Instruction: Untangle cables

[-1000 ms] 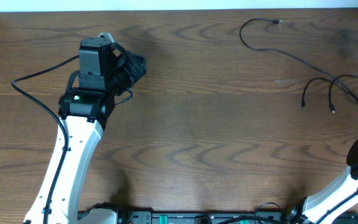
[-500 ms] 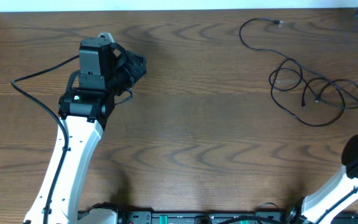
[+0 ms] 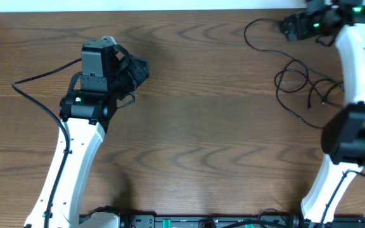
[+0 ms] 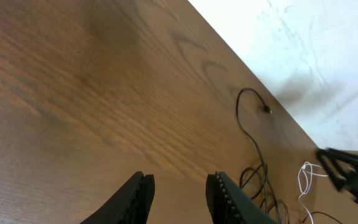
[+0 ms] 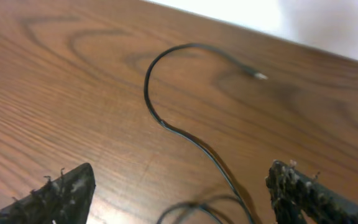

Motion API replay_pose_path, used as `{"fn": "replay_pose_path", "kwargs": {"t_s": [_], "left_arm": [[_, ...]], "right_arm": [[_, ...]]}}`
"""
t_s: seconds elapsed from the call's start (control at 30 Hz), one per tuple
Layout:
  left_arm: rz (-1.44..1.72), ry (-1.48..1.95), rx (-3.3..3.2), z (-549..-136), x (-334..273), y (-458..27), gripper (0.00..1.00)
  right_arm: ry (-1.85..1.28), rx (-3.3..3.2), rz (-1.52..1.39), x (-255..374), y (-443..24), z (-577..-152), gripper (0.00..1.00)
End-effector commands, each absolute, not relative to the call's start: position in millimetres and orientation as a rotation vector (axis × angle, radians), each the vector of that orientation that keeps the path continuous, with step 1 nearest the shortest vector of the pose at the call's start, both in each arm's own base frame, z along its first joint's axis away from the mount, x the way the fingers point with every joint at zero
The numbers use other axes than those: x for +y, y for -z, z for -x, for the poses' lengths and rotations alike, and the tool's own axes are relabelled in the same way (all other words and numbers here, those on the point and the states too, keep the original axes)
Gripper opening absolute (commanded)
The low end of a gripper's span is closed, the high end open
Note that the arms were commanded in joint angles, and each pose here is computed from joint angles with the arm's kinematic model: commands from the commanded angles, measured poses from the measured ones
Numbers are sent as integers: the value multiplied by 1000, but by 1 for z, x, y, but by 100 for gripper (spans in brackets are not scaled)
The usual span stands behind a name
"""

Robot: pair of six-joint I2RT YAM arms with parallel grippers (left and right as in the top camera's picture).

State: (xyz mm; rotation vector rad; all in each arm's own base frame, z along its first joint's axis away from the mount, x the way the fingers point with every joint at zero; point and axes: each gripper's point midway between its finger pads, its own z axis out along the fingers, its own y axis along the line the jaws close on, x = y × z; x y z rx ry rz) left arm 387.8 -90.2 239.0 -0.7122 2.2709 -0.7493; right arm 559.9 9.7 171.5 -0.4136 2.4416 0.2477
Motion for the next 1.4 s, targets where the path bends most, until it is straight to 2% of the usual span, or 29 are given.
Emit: {"fn": "replay_pose_path", "kwargs": {"t_s": [0.0,0.17,0.67,0.8,1.07,1.23,1.37], "left_arm": [[686,726,2261,-391,-88,-245,34],[685,725,2261,-391,-88,-245,34],[685,726,2261,-391,-88,-245,34],[686,726,2261,-391,-88,-245,34],[691,721,2273,-389,-88,-243,34],[696,718,2282,-387,-88,-241,34],[696,718,2281,-387,-88,-241,34]], "right_arm": [[-233,2480,513,26,-134,-565,82],[-181,2513,622,40,-90,-572,75],[-161,2569,762,38,-21,-572,73],[-175,2600,766,37,-7,-568,70],[-189,2635,760,36,2,-562,58],[-202,2705,730,24,7,-548,47],[-21,2822,519,-14,13,-543,40]]}}
